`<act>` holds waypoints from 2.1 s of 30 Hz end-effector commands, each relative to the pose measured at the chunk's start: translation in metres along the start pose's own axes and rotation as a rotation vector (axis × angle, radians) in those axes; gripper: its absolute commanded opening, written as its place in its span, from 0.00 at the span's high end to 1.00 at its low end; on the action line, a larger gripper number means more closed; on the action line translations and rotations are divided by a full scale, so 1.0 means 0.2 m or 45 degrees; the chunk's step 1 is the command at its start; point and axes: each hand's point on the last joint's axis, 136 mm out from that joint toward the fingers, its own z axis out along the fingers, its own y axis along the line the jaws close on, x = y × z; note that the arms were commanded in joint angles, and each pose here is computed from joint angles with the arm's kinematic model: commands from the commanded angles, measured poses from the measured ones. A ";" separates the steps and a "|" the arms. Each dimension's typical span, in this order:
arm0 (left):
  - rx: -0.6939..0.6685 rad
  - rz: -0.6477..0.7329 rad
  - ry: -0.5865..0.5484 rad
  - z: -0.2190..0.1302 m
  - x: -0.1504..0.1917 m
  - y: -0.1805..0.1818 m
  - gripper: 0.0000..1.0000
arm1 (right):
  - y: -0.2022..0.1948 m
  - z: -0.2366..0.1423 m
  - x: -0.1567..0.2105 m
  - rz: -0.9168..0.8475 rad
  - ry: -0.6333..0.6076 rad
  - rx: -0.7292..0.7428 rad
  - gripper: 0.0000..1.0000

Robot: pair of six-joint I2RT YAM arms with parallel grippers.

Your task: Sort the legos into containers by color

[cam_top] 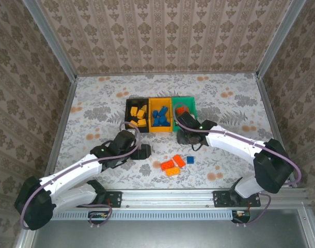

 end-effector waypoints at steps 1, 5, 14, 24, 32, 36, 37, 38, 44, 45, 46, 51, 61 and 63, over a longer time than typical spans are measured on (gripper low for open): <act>-0.034 -0.038 0.000 -0.02 0.02 0.05 0.00 | 0.17 0.00 -0.13 -0.073 -0.029 -0.071 0.61; -0.037 -0.043 0.016 -0.03 0.04 0.06 0.00 | 0.28 0.10 -0.35 -0.059 -0.090 -0.046 0.60; -0.011 -0.045 0.012 -0.06 0.05 0.05 0.00 | 0.32 0.38 -0.65 0.038 -0.091 0.071 0.57; 0.006 -0.031 0.007 -0.08 0.03 0.03 0.00 | 0.35 0.29 -0.74 0.046 -0.120 0.039 0.28; 0.023 -0.036 -0.026 -0.11 0.01 0.02 0.00 | 0.17 0.02 -0.42 0.049 -0.081 0.009 0.27; 0.022 -0.041 -0.032 -0.10 0.00 0.03 0.00 | 0.01 -0.07 -0.12 0.045 0.013 0.003 0.26; 0.019 -0.043 -0.036 -0.10 0.00 0.03 0.00 | -0.03 -0.08 -0.05 0.047 0.045 0.011 0.25; 0.019 -0.043 -0.035 -0.10 0.00 0.03 0.00 | -0.07 -0.09 0.04 0.046 0.080 0.018 0.25; 0.011 -0.062 -0.028 -0.06 0.00 0.04 0.00 | -0.21 -0.13 0.41 0.052 0.207 0.049 0.25; 0.013 -0.065 -0.024 -0.05 0.01 0.04 0.00 | -0.22 -0.12 0.45 0.056 0.225 0.054 0.25; 0.015 -0.066 -0.022 -0.04 0.01 0.04 0.00 | -0.22 -0.11 0.49 0.051 0.241 0.053 0.25; 0.013 -0.072 -0.009 -0.02 0.01 0.04 0.00 | -0.18 -0.02 0.63 0.021 0.327 0.026 0.25; 0.010 -0.079 -0.003 -0.02 0.03 0.05 0.00 | -0.21 0.06 0.58 0.017 0.267 0.108 0.31; 0.011 -0.078 -0.003 -0.02 0.03 0.05 0.00 | -0.23 0.07 0.58 0.016 0.276 0.125 0.34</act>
